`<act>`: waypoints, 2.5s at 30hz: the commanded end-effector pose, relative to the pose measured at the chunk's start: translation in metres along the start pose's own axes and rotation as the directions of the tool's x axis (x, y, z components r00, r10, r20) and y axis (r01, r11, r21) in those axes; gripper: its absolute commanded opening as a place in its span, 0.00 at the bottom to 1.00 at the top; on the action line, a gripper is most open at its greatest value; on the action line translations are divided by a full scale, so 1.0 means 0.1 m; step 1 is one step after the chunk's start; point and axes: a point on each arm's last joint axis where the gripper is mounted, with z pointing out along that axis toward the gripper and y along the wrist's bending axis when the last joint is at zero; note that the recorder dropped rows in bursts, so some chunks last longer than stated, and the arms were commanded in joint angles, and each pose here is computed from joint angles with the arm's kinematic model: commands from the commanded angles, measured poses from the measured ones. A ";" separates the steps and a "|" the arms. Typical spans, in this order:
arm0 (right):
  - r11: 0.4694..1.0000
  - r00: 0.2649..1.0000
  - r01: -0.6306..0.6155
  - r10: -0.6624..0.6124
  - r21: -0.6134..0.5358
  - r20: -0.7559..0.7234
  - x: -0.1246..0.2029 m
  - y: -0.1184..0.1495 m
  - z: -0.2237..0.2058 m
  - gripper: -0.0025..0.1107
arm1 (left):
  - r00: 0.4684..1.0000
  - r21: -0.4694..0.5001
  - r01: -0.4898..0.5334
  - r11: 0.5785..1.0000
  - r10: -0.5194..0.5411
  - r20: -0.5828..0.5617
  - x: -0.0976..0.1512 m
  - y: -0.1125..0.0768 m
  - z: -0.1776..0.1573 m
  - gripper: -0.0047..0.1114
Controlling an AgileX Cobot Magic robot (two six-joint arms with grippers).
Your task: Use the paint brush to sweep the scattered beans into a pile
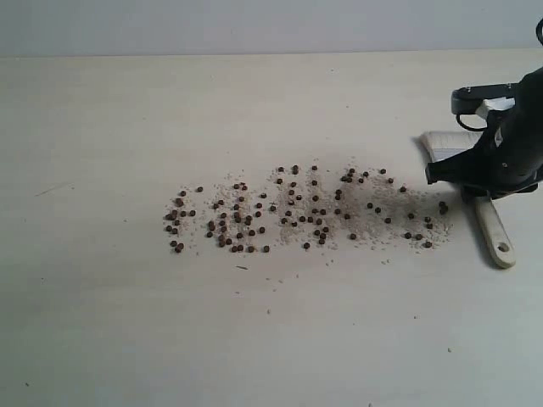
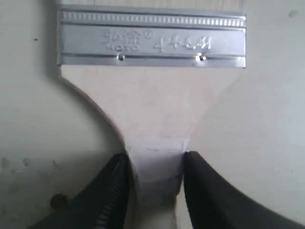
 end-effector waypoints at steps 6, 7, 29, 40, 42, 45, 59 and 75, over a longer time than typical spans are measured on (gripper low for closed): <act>0.999 0.993 0.018 -0.014 0.030 -0.118 0.17 -0.01 0.12 0.55 | 1.000 0.000 0.009 1.000 -0.009 0.005 0.00 0.00 0.00 0.04; 0.999 0.993 0.018 -0.014 0.030 -0.116 0.16 -0.01 0.11 0.55 | 1.000 0.000 0.009 1.000 -0.009 0.005 0.00 0.00 0.00 0.04; 1.000 0.987 -0.006 0.010 0.026 -0.161 0.20 -0.01 0.11 0.45 | 1.000 0.000 0.009 1.000 -0.009 0.005 0.00 0.00 0.00 0.04; 1.000 0.987 0.014 -0.011 0.018 -0.162 0.21 0.00 0.11 0.44 | 1.000 0.000 0.009 1.000 -0.009 0.005 0.00 0.00 0.00 0.04; 1.000 0.986 0.023 -0.020 0.018 -0.164 0.21 0.00 0.11 0.42 | 1.000 0.000 0.009 1.000 -0.009 0.005 0.00 0.00 0.00 0.04; 0.999 0.985 0.028 -0.024 0.020 -0.170 0.22 -0.01 0.11 0.42 | 1.000 0.000 0.009 1.000 -0.009 0.005 0.00 0.00 0.00 0.04; 0.999 0.982 -0.015 0.022 0.037 -0.188 0.23 -0.02 0.10 0.42 | 1.000 0.000 0.009 1.000 -0.009 0.005 0.00 0.00 0.00 0.04; 0.998 0.981 0.015 -0.025 -0.057 -0.193 0.23 0.05 0.11 0.42 | 1.000 0.000 0.009 1.000 -0.009 0.005 0.00 0.00 0.00 0.04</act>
